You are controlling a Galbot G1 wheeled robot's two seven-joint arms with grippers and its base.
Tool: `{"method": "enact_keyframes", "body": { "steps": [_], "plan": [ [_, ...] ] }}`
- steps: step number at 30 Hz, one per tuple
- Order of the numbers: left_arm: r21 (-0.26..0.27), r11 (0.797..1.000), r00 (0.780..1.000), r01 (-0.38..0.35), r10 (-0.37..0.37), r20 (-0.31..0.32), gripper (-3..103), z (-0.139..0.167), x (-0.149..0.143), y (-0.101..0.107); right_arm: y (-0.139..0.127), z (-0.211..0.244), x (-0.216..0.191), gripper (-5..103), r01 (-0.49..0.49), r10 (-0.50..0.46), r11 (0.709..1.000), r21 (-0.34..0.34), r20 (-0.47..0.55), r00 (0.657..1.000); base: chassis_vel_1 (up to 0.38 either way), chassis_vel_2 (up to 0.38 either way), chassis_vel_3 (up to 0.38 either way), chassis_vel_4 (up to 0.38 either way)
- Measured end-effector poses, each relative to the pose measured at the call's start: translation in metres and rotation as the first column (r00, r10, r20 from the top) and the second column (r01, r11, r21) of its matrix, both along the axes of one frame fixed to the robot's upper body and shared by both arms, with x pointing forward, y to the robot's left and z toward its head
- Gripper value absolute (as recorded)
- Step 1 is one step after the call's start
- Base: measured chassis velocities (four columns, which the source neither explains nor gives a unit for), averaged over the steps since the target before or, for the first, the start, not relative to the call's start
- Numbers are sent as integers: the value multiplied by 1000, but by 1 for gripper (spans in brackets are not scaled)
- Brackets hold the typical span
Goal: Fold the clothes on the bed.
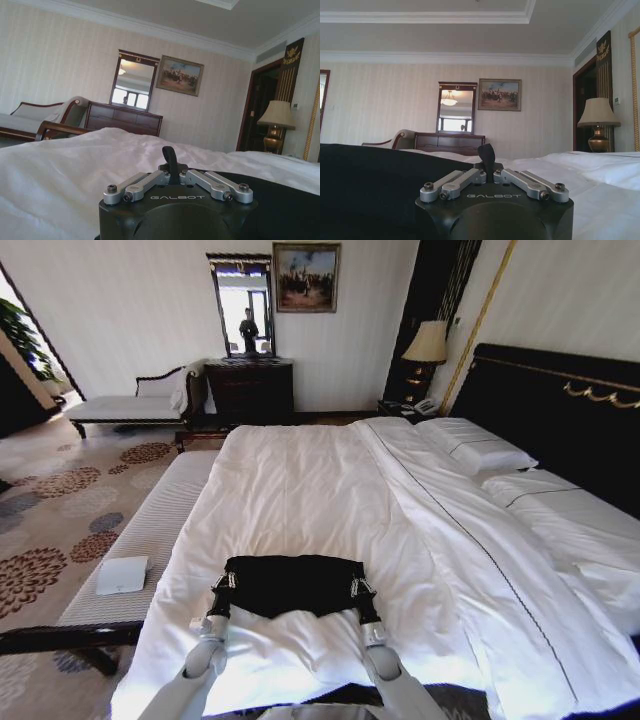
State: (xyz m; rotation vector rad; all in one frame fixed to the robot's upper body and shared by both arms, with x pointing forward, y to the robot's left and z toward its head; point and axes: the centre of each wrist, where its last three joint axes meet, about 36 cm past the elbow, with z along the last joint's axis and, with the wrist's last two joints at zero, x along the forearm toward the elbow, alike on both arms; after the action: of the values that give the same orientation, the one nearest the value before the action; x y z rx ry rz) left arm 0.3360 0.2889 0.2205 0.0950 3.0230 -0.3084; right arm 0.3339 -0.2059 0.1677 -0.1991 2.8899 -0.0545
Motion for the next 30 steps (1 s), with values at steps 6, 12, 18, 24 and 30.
{"method": "enact_keyframes", "body": {
  "steps": [6, 12, 18, 24, 30],
  "plan": [
    [24, 1000, 1000, 17, -17, 4, 2, 0, -10, 6, -3, 8, -5, 1, 20, -20, 1000, 3, 19, 1000, 0, 0, 0, 0],
    [31, 999, 1000, 26, -26, -10, 2, 1, -18, 14, -3, 5, -17, 1, 22, -22, 1000, -14, 9, 1000, 0, 0, 0, 0],
    [31, 999, 999, 31, -31, -9, 2, 4, -17, 12, -2, 2, -25, 1, 17, -17, 1000, -23, -1, 1000, 0, 0, 0, 0],
    [38, 998, 999, 47, -47, -5, 11, 10, -19, 9, -5, 1, -33, 7, 2, -2, 1000, -30, -13, 1000, 0, 0, 0, 0],
    [58, 996, 998, 65, -65, -3, 32, 23, -31, 19, -11, 6, -45, 28, 0, 0, 1000, -24, -16, 1000, 0, 0, 0, 0]
  ]
}}
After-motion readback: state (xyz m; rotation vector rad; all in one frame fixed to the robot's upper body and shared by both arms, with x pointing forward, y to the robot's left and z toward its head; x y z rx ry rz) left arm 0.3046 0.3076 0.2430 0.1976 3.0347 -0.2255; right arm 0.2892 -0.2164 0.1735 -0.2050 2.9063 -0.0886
